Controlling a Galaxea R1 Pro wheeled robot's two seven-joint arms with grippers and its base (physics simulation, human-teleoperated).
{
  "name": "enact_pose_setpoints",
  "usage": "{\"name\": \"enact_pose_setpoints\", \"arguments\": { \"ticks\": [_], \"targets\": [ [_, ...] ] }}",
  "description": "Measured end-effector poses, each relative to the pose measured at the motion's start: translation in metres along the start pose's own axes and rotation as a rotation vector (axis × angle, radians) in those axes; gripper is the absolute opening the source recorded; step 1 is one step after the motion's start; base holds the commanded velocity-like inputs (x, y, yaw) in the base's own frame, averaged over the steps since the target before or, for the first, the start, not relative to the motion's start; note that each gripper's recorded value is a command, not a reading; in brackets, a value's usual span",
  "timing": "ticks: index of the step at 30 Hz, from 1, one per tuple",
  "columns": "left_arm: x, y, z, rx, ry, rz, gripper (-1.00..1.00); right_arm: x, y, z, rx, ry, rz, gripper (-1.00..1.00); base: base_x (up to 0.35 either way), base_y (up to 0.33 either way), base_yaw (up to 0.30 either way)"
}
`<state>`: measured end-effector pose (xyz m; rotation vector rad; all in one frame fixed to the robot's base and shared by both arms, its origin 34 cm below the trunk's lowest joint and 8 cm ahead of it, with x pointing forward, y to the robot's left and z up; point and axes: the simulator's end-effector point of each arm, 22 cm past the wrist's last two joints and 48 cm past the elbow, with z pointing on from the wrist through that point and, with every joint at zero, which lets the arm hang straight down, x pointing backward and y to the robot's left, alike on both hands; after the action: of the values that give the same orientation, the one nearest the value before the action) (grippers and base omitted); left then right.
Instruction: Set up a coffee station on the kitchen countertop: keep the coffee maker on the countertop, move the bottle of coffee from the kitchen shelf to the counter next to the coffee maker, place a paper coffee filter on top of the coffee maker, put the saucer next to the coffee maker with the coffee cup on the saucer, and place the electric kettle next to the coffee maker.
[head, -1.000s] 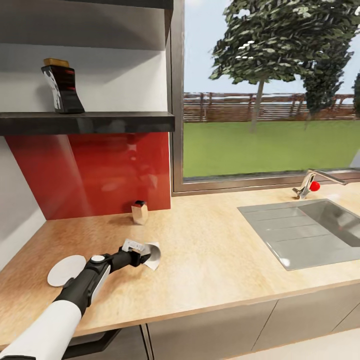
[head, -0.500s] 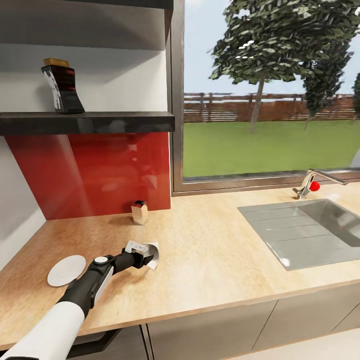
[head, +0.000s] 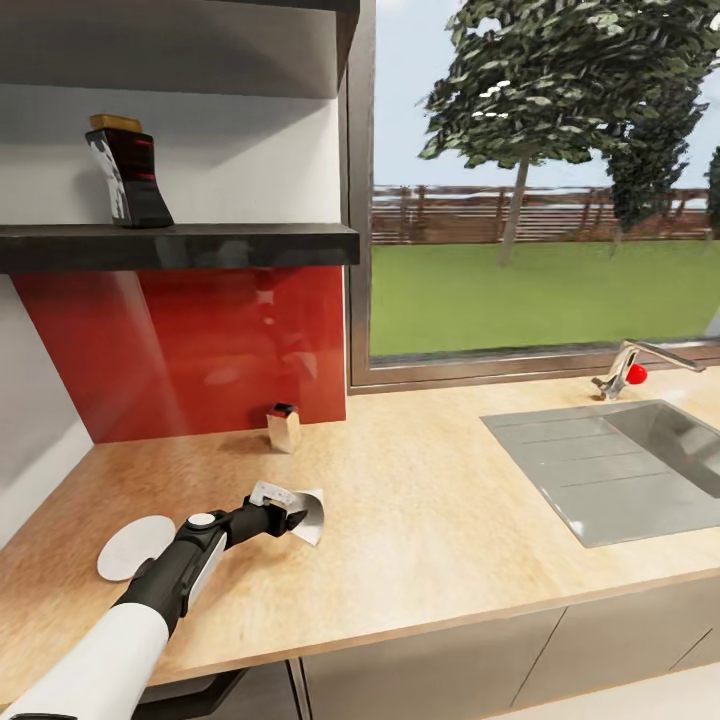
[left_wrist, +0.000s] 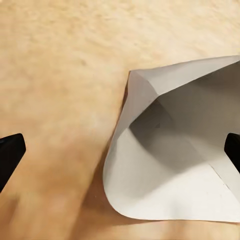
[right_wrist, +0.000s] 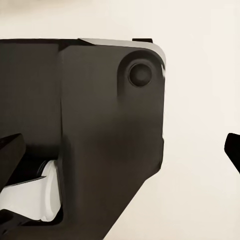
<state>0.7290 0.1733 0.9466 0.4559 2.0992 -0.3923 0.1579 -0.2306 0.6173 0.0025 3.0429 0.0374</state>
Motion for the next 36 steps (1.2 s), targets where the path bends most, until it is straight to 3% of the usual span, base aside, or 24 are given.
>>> {"name": "enact_pose_setpoints", "arguments": {
  "ticks": [18,25,29,36],
  "targets": [
    [-0.0001,-0.0011,0.0004,0.002,0.0,0.0,1.0,0.0,-0.0007,0.0,0.001,0.0,0.0,1.0,0.001,0.043,-0.058],
    [0.0036,-0.0002,-0.0012,0.011,0.024,0.037,1.0,0.0007,-0.0007,0.0,0.001,0.001,0.0,1.0,0.0,0.0,0.0],
    [0.0079,-0.0045,-0.0005,0.022,0.054,0.1,1.0,0.0007,-0.0007,0.0,0.001,0.002,0.0,1.0,0.0,0.0,0.0],
    [0.005,-0.0036,-0.0005,0.019,0.06,0.127,1.0,0.0009,-0.0007,0.0,0.001,0.002,-0.001,1.0,0.0,0.0,0.0]
  ]
}}
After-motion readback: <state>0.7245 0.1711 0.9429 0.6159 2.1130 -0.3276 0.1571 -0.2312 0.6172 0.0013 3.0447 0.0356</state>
